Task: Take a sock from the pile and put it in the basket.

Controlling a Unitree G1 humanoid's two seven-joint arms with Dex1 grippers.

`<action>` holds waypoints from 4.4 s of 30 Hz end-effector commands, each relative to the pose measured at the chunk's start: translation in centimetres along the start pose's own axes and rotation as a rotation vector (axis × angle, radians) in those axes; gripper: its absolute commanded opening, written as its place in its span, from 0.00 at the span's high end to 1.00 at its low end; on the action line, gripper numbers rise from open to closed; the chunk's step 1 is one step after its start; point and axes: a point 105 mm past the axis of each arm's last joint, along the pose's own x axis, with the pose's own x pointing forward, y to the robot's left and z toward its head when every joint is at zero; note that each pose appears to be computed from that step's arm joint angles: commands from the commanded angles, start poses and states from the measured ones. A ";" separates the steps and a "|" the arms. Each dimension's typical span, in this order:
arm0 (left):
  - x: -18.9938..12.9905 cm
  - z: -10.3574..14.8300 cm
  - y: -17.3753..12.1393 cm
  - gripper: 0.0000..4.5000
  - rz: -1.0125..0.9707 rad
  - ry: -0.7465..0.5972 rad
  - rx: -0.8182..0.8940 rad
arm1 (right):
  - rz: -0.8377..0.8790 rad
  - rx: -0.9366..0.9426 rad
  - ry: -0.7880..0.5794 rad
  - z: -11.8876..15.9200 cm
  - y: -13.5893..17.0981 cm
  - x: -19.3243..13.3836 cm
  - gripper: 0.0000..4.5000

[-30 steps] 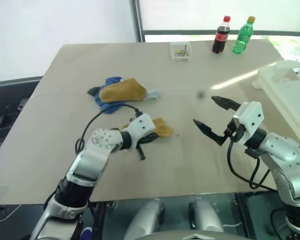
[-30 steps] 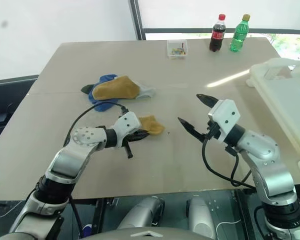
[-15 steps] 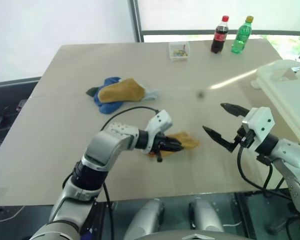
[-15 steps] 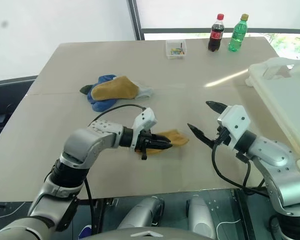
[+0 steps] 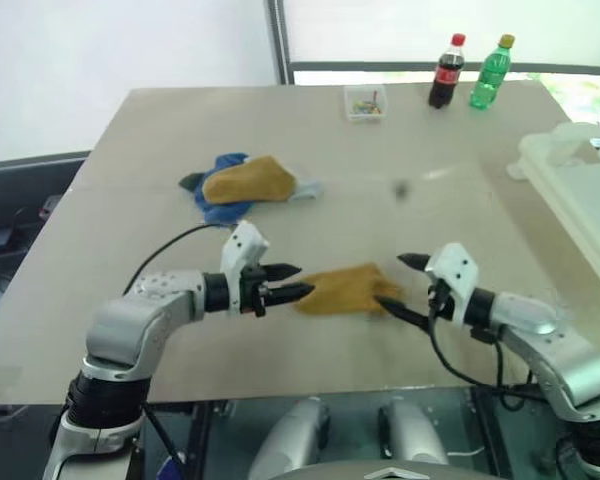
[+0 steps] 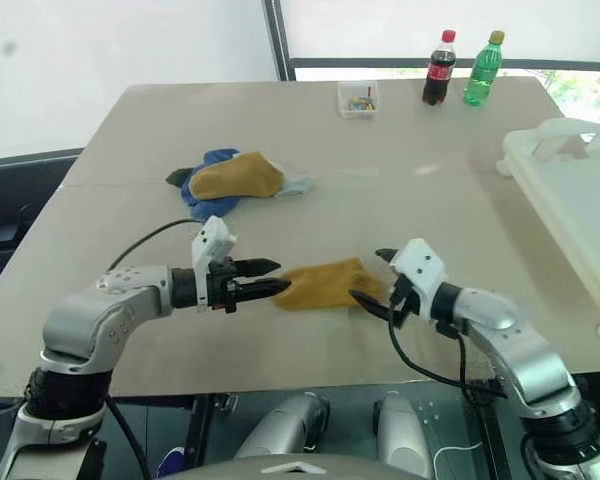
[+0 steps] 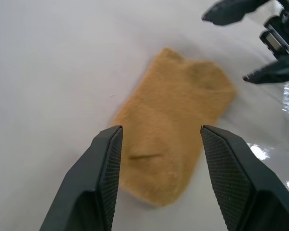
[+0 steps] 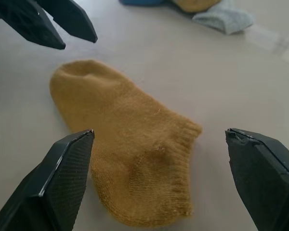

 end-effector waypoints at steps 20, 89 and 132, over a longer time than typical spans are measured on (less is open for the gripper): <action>2.4 -1.0 -2.1 1.00 -0.075 -0.047 0.002 | 0.024 -0.068 0.113 -2.1 -0.4 -2.5 0.98; 4.8 6.4 13.8 0.39 0.824 0.087 1.074 | -0.122 -0.341 -0.278 7.5 -2.2 -3.0 0.00; 5.3 3.3 0.7 0.98 0.206 -0.038 0.291 | -0.068 -0.293 -0.243 6.8 -2.5 -1.8 0.00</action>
